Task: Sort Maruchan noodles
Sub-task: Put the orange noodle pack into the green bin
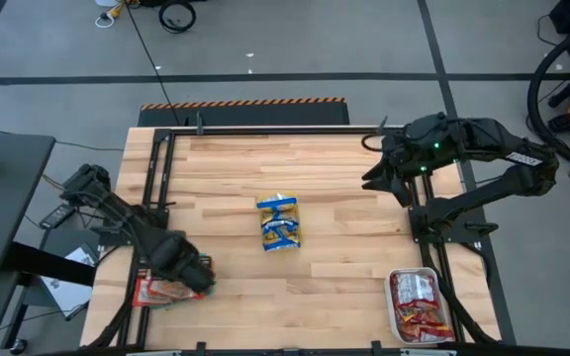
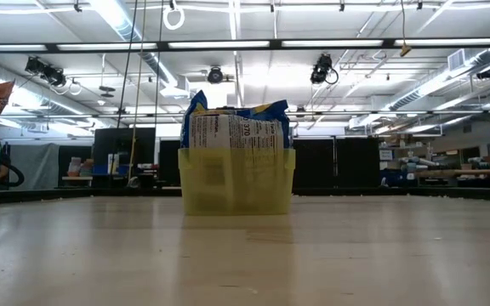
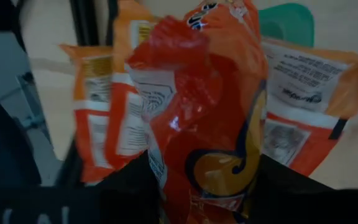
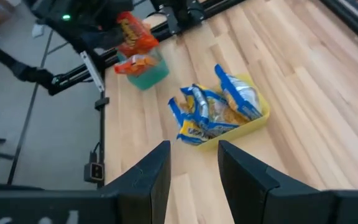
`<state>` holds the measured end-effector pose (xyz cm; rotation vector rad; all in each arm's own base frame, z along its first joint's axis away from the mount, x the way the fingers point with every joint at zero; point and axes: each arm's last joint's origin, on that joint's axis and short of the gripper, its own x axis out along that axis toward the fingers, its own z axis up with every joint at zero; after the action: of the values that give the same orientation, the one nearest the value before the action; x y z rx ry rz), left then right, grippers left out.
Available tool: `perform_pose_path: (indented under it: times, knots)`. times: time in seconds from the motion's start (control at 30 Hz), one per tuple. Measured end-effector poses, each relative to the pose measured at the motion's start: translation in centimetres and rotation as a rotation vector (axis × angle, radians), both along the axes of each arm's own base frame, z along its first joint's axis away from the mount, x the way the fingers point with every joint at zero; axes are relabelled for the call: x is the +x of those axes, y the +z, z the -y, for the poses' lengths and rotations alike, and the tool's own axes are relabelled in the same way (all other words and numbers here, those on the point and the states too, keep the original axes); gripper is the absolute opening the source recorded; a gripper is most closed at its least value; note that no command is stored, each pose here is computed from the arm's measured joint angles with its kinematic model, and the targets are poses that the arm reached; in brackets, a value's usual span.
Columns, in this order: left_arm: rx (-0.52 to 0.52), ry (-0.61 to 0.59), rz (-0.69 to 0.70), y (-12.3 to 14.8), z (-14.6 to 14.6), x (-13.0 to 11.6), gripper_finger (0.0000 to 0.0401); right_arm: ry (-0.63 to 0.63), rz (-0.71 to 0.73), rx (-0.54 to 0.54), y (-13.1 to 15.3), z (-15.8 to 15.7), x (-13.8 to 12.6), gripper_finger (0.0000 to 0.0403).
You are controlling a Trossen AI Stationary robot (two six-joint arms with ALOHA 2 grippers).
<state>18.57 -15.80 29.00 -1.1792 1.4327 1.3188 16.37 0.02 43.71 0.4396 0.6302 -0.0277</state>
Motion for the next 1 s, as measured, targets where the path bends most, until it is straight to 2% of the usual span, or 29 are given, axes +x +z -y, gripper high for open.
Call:
perform_pose_path:
  times: [0.1, 0.17, 0.23, 0.33, 0.5, 0.63, 0.7, 0.87, 1.0]
  knots:
    - [-0.05, 0.061, 0.001, -1.3, -0.7, 1.1, 0.0163, 0.02, -0.004, 0.015, 0.0, -0.5, 0.0, 0.0138]
    - [-0.156, 0.069, -0.008, -2.5, -0.8, 1.8, 0.0163, 0.033, -0.014, 0.03, -0.1, -0.9, -0.1, 0.0138]
    - [-0.217, 0.063, -0.007, -3.6, -0.8, 2.0, 0.0163, 0.052, -0.032, 0.039, -0.2, -1.3, -0.2, 0.0138]
    - [-0.188, 0.081, -0.008, -5.1, -0.9, 1.8, 0.0163, 0.073, -0.055, 0.034, -0.4, -2.0, -0.4, 0.0138]
    - [-0.054, 0.143, -0.004, -6.5, -1.6, 1.3, 0.0163, 0.077, -0.074, 0.006, -0.5, -3.0, -0.7, 0.0138]
    - [-0.068, 0.137, 0.028, -7.5, -1.8, 1.5, 0.0163, 0.088, -0.081, -0.01, -0.6, -3.7, -0.9, 0.0138]
    - [-0.094, 0.062, 0.077, -7.5, -1.6, 1.9, 0.0163, 0.097, -0.093, -0.003, -0.7, -3.9, -1.0, 0.0138]
    - [-0.182, -0.263, 0.237, -7.5, -1.0, 2.9, 0.0176, 0.129, -0.098, -0.005, -0.7, -4.4, -1.2, 0.0138]
    - [-0.267, -0.682, 0.352, -7.4, -0.4, 3.1, 0.0186, 0.137, -0.099, -0.004, -0.7, -4.6, -1.2, 0.0138]
